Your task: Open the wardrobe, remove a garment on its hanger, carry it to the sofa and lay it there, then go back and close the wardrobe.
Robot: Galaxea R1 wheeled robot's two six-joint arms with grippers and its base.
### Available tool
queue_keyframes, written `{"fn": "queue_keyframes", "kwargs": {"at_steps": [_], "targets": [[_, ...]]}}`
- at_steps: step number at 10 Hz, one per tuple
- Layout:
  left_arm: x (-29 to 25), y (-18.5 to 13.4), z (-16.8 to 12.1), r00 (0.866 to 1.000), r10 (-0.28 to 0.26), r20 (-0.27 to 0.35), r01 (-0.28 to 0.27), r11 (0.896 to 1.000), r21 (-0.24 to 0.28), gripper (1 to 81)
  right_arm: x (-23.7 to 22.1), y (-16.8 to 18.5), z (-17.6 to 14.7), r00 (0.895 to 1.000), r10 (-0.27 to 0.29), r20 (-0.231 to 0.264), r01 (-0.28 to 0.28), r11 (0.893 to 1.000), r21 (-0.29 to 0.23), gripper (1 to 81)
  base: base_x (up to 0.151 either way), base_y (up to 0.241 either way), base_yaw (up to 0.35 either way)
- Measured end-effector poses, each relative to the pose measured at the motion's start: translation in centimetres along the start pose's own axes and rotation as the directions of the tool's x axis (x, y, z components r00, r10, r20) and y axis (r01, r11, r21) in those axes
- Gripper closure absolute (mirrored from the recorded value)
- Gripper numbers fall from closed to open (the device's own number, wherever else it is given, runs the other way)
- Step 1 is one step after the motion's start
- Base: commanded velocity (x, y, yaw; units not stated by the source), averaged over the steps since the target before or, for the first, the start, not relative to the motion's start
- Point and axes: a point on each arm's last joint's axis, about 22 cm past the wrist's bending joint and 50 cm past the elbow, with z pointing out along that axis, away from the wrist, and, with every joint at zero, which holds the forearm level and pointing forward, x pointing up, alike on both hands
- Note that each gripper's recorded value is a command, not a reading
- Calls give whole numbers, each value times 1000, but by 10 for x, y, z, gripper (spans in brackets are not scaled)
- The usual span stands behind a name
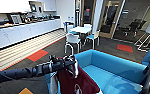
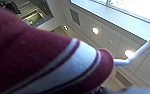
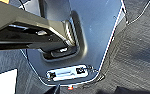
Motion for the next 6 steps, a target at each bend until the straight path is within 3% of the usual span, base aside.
{"fn": "queue_keyframes", "kwargs": {"at_steps": [6], "targets": [[1,-2,-3,1000,0,-4,0,1000,7,811,0,-1,1,1000,0,1,0,1000,1,10,0,0,-305]]}}
